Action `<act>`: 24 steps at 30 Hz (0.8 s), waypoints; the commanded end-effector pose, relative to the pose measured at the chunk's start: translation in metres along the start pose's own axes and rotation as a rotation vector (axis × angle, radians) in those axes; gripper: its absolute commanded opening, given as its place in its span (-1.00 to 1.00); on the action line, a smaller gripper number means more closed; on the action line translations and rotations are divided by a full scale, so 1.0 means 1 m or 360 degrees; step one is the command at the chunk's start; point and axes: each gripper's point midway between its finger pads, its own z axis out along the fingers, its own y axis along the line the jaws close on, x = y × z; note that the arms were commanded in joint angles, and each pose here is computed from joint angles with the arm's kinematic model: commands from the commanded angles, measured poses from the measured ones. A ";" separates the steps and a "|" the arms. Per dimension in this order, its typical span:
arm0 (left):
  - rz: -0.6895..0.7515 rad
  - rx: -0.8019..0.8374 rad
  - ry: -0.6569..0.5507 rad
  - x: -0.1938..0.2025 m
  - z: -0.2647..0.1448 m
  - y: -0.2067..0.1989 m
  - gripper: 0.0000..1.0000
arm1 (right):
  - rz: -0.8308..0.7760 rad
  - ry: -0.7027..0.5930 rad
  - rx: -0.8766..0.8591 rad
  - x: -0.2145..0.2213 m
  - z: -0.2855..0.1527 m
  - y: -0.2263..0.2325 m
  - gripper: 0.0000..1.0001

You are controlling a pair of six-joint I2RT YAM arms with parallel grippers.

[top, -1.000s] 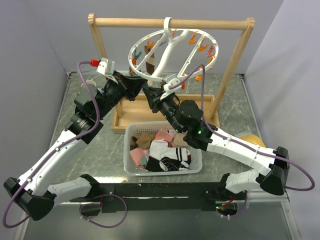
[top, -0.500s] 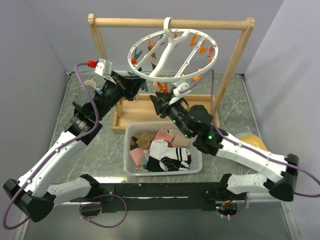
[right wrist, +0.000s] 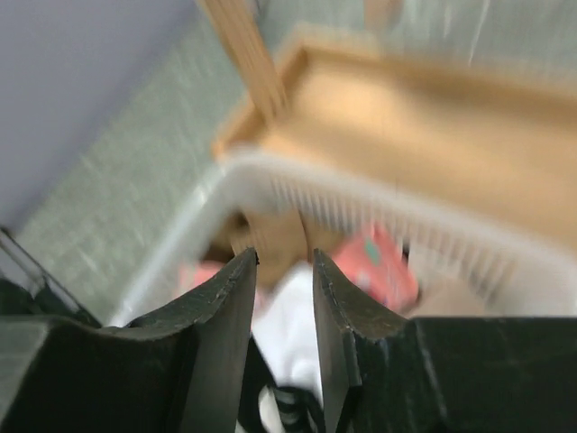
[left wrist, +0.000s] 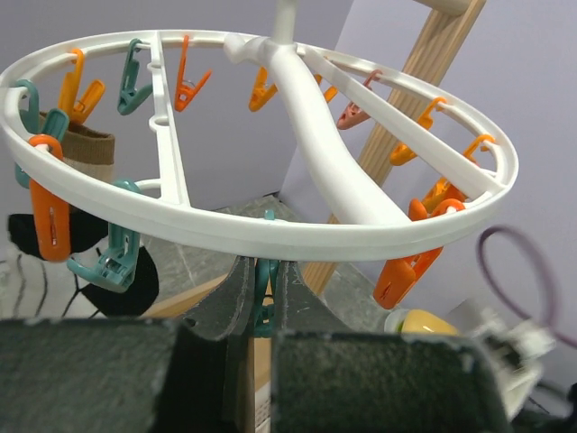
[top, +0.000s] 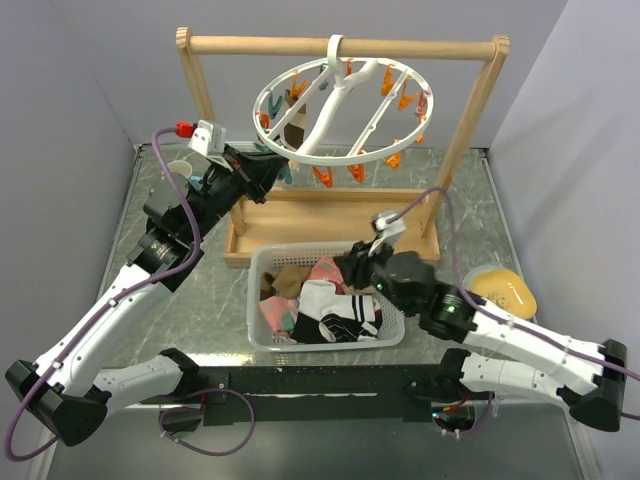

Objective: Clip the socks to the hanger
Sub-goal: Adjust the sock in the bin.

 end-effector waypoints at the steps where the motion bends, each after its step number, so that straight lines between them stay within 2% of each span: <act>1: 0.0084 0.0029 0.0000 -0.003 -0.007 -0.002 -0.98 | 0.0248 0.0375 0.0220 0.094 -0.005 -0.031 -0.14; 5: 0.0080 0.0027 0.0027 0.004 -0.008 0.000 -0.98 | 0.0358 0.0433 0.0322 0.123 -0.008 -0.045 -0.12; 12: 0.0082 0.0050 0.0064 0.010 -0.009 -0.001 -0.98 | 0.0355 0.0471 0.0209 0.140 0.005 -0.035 -0.12; 17: 0.0074 0.0062 0.0097 0.017 -0.012 0.000 -0.98 | 0.0383 0.0601 0.0497 0.162 -0.010 -0.064 -0.12; 24: 0.0082 0.0062 0.0118 0.023 -0.015 0.004 -0.98 | 0.0446 0.0737 0.0810 0.174 -0.043 -0.091 0.31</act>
